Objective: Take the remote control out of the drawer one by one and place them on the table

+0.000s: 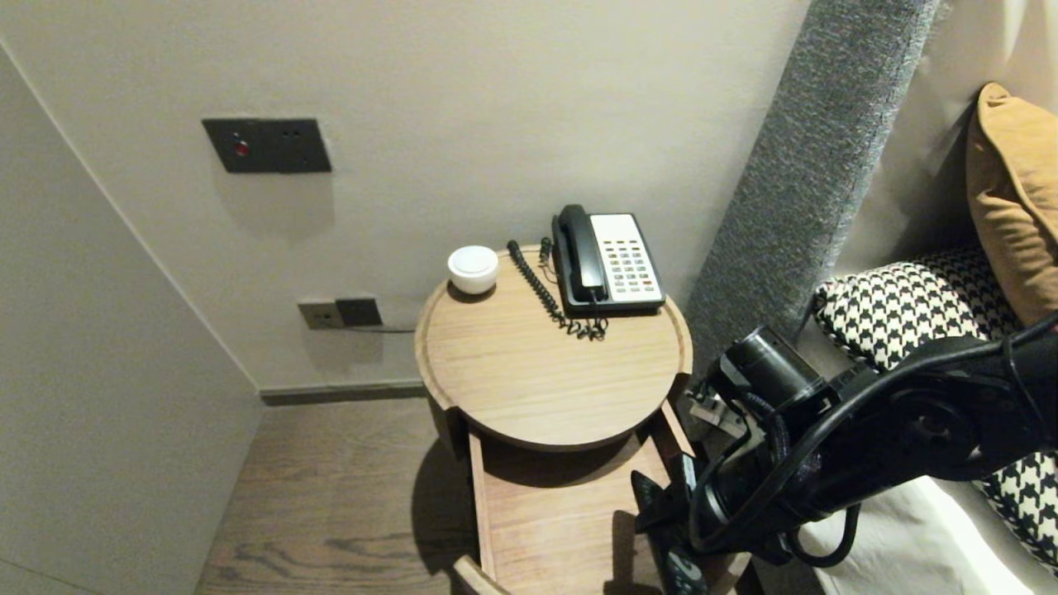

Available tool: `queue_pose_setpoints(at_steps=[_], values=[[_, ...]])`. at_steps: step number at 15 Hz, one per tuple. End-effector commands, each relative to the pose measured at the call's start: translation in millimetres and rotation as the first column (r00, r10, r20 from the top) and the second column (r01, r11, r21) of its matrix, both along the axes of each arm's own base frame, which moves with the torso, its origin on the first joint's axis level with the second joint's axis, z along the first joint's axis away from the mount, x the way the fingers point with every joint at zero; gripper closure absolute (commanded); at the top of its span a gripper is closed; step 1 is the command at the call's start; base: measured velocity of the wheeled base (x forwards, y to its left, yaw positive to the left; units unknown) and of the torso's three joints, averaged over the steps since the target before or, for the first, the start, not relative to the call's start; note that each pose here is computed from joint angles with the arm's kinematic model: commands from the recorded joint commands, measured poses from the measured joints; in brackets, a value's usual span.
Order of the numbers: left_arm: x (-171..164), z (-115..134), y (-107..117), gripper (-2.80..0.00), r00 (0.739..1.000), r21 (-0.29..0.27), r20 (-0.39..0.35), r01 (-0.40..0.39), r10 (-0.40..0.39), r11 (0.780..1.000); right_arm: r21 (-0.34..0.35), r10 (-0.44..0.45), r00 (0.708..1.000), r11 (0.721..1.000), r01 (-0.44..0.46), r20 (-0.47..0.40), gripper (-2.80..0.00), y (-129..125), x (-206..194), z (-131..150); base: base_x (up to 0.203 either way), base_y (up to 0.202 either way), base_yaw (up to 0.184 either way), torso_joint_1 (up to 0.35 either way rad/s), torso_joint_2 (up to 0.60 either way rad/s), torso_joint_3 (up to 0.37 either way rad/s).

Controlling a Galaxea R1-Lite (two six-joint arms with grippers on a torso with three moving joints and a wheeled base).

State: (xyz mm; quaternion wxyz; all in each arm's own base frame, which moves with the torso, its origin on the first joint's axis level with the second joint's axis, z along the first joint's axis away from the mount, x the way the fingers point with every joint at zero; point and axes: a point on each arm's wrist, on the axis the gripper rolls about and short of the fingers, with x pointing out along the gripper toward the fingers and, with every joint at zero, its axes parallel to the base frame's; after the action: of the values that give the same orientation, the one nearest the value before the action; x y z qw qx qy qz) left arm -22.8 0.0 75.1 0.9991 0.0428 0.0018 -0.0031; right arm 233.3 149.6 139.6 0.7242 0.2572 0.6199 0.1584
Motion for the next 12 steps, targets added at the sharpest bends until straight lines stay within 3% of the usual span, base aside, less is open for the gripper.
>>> queue_pose_setpoints(at_steps=[1, 4, 12], values=[[0, 0, 0, 0.00, 1.000, 0.000, -0.001, 0.000, 0.000, 1.000, 0.010, -0.005, 1.000, 1.000, 0.005, 0.009, 0.00, -4, -7, 11, 0.000, 0.000, 0.000, 0.000, 0.00, 0.000], [0, 0, 0, 0.00, 1.000, 0.000, 0.001, 0.000, 0.000, 1.000, 0.011, -0.005, 1.000, 1.000, 0.005, 0.010, 0.00, -8, -14, 20, 0.000, 0.000, 0.000, 0.000, 0.00, 0.000], [0, 0, 0, 0.00, 1.000, 0.000, 0.001, 0.000, 0.000, 1.000, 0.065, -0.020, 0.993, 0.998, 0.013, 0.116, 0.00, -20, -28, 72, 0.000, 0.000, 0.000, 0.000, 0.00, 0.000]])
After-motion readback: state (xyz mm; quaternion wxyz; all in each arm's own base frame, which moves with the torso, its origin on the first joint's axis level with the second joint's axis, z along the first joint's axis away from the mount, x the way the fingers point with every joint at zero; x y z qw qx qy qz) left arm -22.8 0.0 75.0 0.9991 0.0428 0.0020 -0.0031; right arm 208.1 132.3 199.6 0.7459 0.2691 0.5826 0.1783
